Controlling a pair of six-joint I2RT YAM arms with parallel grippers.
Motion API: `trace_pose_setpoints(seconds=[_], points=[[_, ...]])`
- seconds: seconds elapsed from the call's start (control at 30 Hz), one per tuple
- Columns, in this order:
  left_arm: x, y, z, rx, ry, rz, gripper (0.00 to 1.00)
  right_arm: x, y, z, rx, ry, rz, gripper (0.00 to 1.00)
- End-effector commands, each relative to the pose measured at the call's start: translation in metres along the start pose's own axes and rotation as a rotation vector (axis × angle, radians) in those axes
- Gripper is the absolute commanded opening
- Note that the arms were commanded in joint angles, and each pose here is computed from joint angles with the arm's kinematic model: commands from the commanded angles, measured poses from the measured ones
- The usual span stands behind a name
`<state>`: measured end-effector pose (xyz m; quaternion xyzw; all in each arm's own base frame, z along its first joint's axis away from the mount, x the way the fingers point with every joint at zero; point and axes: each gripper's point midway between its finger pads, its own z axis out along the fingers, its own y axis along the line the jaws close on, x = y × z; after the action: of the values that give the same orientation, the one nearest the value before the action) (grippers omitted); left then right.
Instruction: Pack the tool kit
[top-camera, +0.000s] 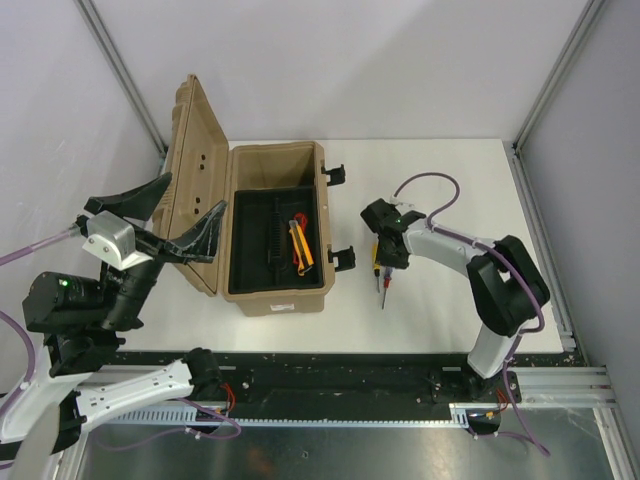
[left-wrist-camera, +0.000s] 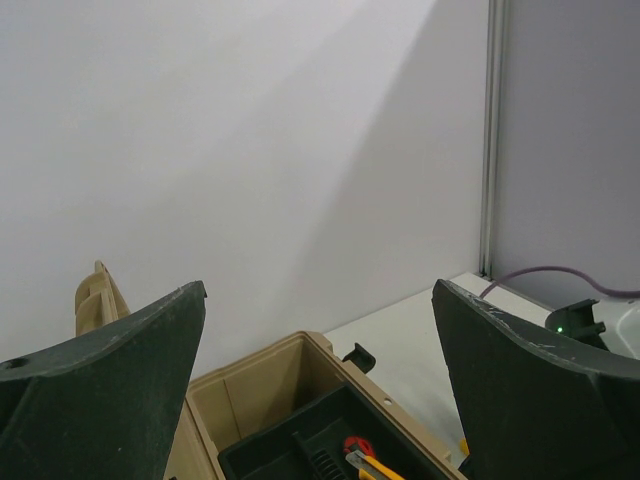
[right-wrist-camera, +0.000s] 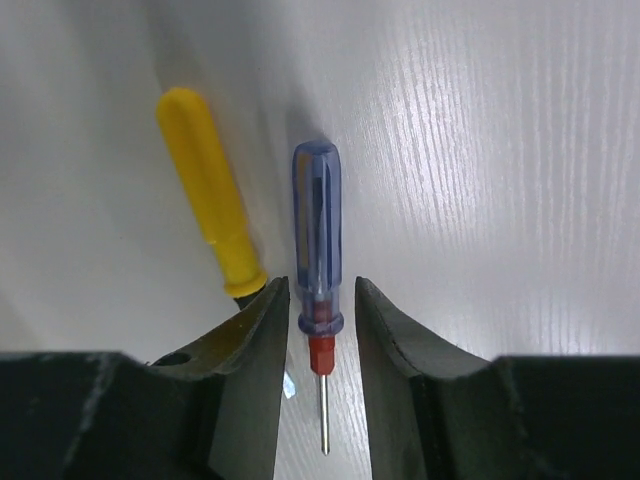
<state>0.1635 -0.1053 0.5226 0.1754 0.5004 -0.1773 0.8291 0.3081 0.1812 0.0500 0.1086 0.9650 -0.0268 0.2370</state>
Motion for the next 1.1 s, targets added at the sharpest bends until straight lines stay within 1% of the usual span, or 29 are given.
trace_pose_setpoints(seconds=[0.0,0.2,0.27,0.3,0.4,0.5,0.57,0.67,0.83,0.97,1.07], points=[[-0.02,0.013,-0.003,-0.039,-0.051,-0.01,1.0,0.002,0.005,0.016,-0.022,0.013,0.023,0.37],[-0.02,0.014,-0.002,-0.044,-0.05,-0.005,0.99,0.014,0.0,0.034,-0.019,0.062,0.03,0.33],[-0.02,0.014,-0.002,-0.045,-0.049,-0.003,1.0,0.017,-0.002,0.038,-0.018,0.073,0.032,0.31],[-0.019,0.014,-0.002,-0.045,-0.049,-0.002,0.99,0.019,-0.003,0.039,-0.017,0.078,0.034,0.28],[-0.018,0.013,-0.001,-0.046,-0.045,0.001,1.0,0.015,-0.001,0.036,-0.036,0.068,0.043,0.14],[-0.018,0.014,-0.001,-0.048,-0.045,0.003,1.0,-0.001,-0.001,0.023,-0.051,0.009,0.055,0.05],[-0.019,0.013,-0.001,-0.045,-0.046,0.004,0.99,-0.018,-0.001,0.008,-0.059,-0.044,0.062,0.02],[-0.019,0.012,0.0,-0.038,-0.048,0.005,0.99,-0.05,-0.003,-0.023,-0.057,-0.141,0.063,0.0],[-0.021,0.01,0.002,-0.027,-0.051,0.006,1.0,-0.112,0.005,-0.1,-0.117,-0.342,0.059,0.0],[-0.021,0.009,0.002,-0.026,-0.052,0.006,0.99,-0.147,0.04,-0.165,-0.236,-0.48,0.019,0.0],[-0.02,0.01,0.001,-0.031,-0.05,0.006,0.99,-0.154,0.086,-0.202,-0.38,-0.526,-0.021,0.01]])
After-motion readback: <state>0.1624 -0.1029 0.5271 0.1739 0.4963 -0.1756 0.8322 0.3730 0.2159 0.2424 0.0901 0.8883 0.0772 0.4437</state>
